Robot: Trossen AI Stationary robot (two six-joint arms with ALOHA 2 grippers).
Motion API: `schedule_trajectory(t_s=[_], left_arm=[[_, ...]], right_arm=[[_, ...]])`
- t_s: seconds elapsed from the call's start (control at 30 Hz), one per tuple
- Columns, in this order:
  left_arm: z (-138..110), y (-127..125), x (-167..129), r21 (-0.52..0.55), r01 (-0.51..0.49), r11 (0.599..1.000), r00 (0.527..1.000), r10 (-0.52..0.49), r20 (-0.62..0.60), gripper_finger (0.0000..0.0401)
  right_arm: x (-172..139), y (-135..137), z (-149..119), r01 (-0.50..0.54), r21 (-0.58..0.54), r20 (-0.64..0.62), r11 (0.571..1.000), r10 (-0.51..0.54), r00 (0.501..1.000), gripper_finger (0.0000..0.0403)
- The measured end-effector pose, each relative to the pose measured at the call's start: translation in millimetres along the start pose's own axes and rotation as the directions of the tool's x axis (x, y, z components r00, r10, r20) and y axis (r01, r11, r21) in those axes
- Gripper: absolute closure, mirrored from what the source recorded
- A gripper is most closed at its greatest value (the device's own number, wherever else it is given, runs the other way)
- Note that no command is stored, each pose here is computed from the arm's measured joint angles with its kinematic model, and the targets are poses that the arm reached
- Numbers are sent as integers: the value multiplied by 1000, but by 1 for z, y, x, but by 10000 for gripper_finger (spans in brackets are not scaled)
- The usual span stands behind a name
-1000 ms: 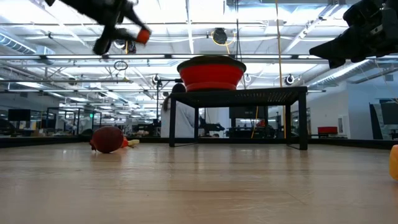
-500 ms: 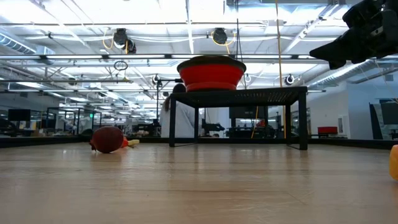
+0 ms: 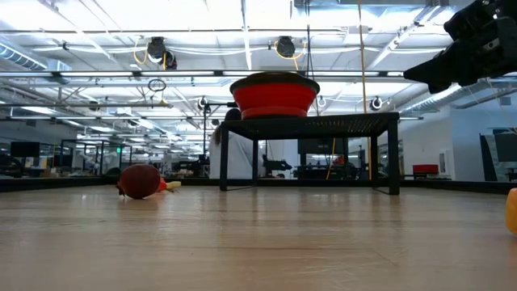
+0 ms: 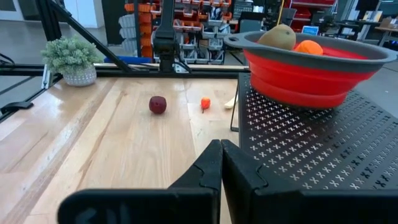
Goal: Pick & Place Fruit
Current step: Put the pear into the strainer bowl on the shelf
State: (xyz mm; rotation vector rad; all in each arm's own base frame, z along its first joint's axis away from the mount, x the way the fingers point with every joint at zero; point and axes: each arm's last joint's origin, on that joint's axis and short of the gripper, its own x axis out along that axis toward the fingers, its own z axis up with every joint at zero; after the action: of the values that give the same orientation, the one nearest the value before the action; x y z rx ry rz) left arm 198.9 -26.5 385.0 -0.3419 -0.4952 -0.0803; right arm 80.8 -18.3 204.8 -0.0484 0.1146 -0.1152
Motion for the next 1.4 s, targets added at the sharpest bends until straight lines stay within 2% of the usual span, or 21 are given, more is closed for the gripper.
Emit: schedule_trajectory(t_s=[0.07, 0.17, 0.33, 0.47, 0.57, 0.7, 0.83, 0.97, 1.1, 1.23, 1.4], left_arm=[[0, 0, 0, -33, -20, 999, 1000, 21, 6, 288], [1, 3, 0, -140, -115, 983, 992, 121, 34, 288], [2, 9, -2, -335, -272, 902, 944, 317, 88, 288], [3, 11, -3, -442, -315, 840, 910, 400, 111, 288], [3, 12, -3, -460, -319, 829, 906, 408, 108, 288], [-8, 10, 2, -370, -322, 871, 927, 369, 63, 288], [-28, 9, 10, -253, -348, 903, 933, 359, -3, 288], [-47, 12, 19, -151, -378, 913, 926, 374, -58, 288], [-54, 16, 34, -46, -403, 914, 913, 399, -86, 288], [-56, 22, 58, 48, -455, 889, 871, 455, -183, 288], [-55, 36, 90, 202, -470, 859, 784, 512, -351, 288]], right_arm=[[0, 0, 0, 0, 0, 0, 1000, 0, 1000, 403], [0, 0, 0, 0, 0, 0, 1000, 0, 1000, 403], [0, 0, 0, 0, 0, 1, 1000, 0, 1000, 403], [0, 0, 0, 0, 0, 1, 1000, 0, 1000, 403], [0, 0, 0, 0, 0, 1, 1000, 0, 1000, 403], [0, 0, 0, 0, 0, 1, 1000, 0, 1000, 403], [0, 0, 0, 0, 0, 1, 1000, 0, 1000, 403], [0, 0, 0, 0, 1, 1, 1000, 0, 1000, 403], [0, 0, 0, 0, 1, 1, 1000, 0, 1000, 403], [0, 0, 0, 0, 1, 1, 1000, 0, 1000, 403], [0, 0, 0, 0, 1, 1, 1000, 0, 1000, 403]])
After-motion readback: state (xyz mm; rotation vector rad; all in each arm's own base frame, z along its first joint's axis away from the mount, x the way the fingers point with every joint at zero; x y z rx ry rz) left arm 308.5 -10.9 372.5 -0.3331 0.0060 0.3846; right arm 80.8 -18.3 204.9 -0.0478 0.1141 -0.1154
